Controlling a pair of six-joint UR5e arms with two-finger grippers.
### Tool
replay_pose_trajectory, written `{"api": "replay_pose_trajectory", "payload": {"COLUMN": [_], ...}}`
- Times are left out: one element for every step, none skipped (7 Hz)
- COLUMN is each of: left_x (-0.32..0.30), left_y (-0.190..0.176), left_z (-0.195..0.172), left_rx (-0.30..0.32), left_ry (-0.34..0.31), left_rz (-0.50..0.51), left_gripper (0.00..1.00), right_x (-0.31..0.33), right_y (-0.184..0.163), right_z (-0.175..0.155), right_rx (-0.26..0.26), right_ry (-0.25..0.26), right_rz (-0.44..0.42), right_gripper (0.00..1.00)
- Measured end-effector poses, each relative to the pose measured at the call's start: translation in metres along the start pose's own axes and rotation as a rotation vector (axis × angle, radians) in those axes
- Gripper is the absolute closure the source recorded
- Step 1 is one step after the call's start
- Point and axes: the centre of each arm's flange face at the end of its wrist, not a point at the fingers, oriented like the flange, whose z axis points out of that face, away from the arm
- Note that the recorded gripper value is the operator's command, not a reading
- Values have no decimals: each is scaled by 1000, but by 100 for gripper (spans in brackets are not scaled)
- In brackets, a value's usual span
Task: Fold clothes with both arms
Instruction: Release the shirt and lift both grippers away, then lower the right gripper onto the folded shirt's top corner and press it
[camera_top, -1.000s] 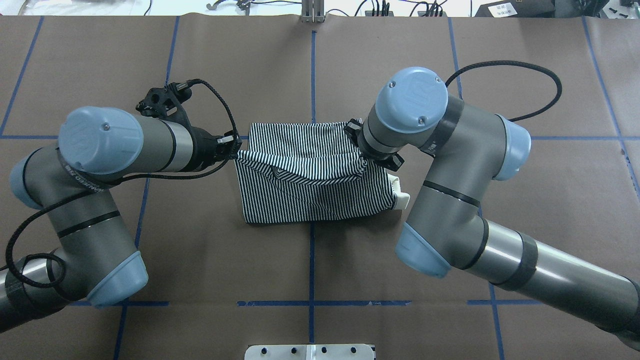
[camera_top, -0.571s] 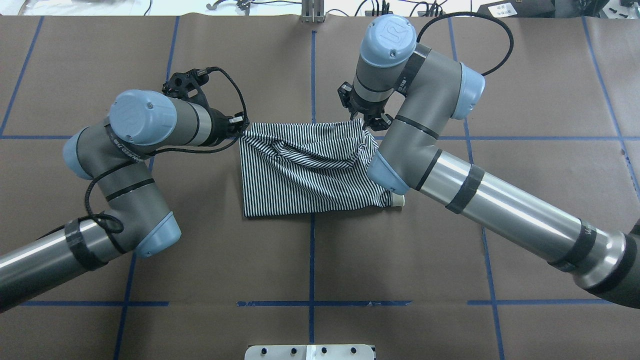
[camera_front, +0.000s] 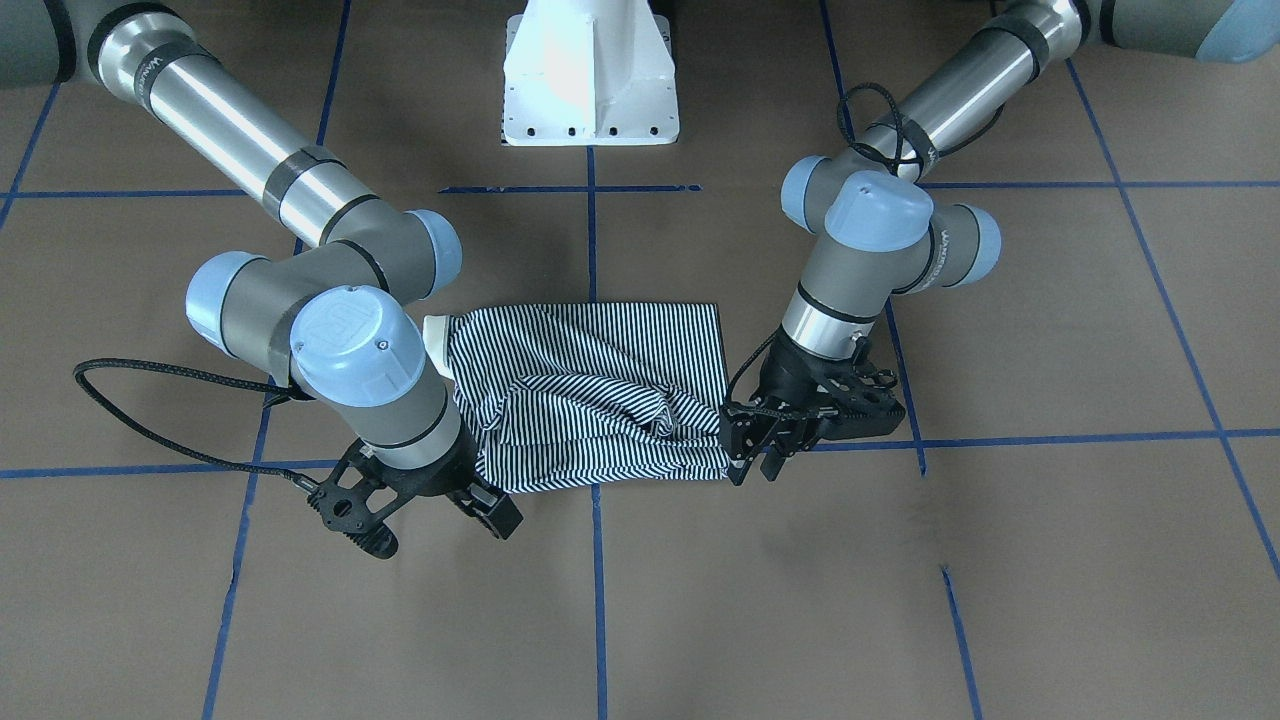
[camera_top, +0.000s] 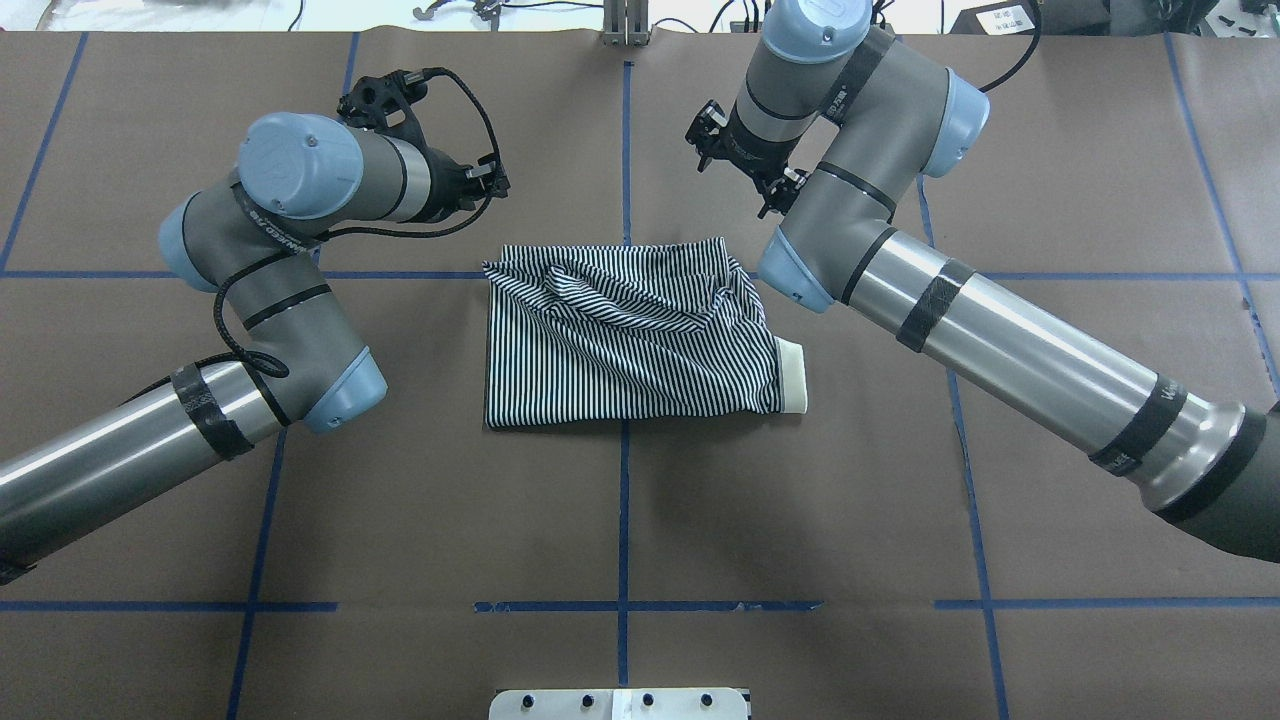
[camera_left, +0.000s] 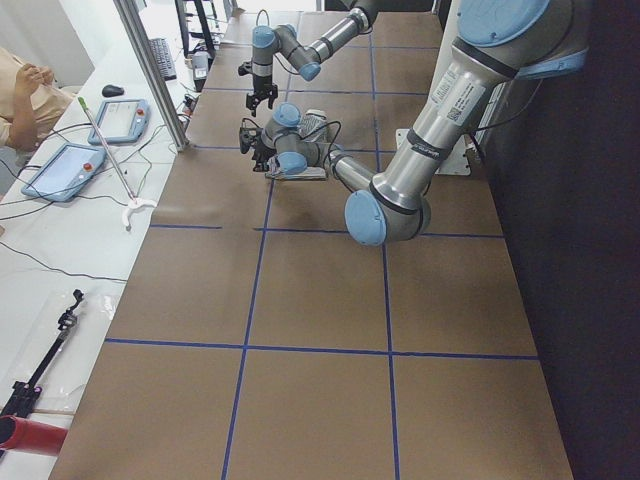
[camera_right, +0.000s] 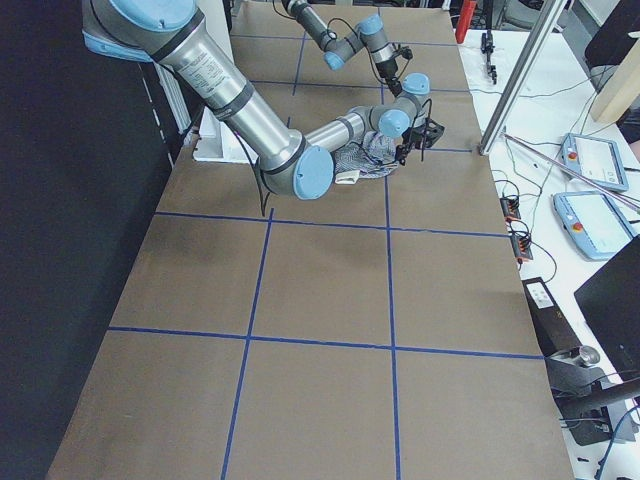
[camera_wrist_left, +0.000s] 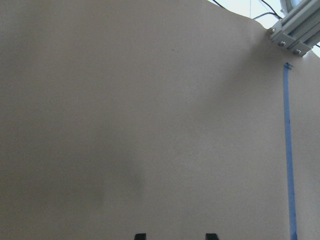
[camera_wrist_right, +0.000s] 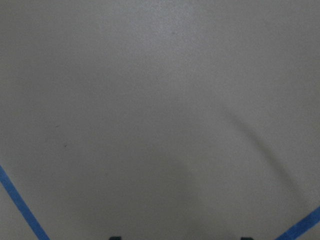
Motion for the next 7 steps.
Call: {"api": "replay_pose_trajectory", "payload": {"left_x": [7, 7, 0, -12, -20, -24, -26], "left_y": [7, 14, 21, 25, 27, 27, 27], "left_z": [-15, -28, -44, -58, -66, -68, -69], "left_rx": [-8, -28, -50, -62, -65, -65, -65], "left_ry": [23, 33, 42, 47, 48, 47, 45], "left_rz": [-11, -27, -32, -32, -32, -32, -32], "left_gripper": [68, 68, 68, 67, 67, 67, 66], "right_x": [4, 11, 16, 18, 20, 26, 36], "right_y": [11, 30, 55, 84, 108, 119, 126], "right_z": [-7, -10, -9, -5, 2, 6, 3], "right_rx": [-10, -23, -34, -34, -27, -19, -12], "right_ry": [-22, -40, -53, -62, -65, -58, -34], "right_rz": [-12, -13, 13, 61, 106, 147, 181], "right_gripper": [0, 2, 8, 10, 11, 11, 11]}}
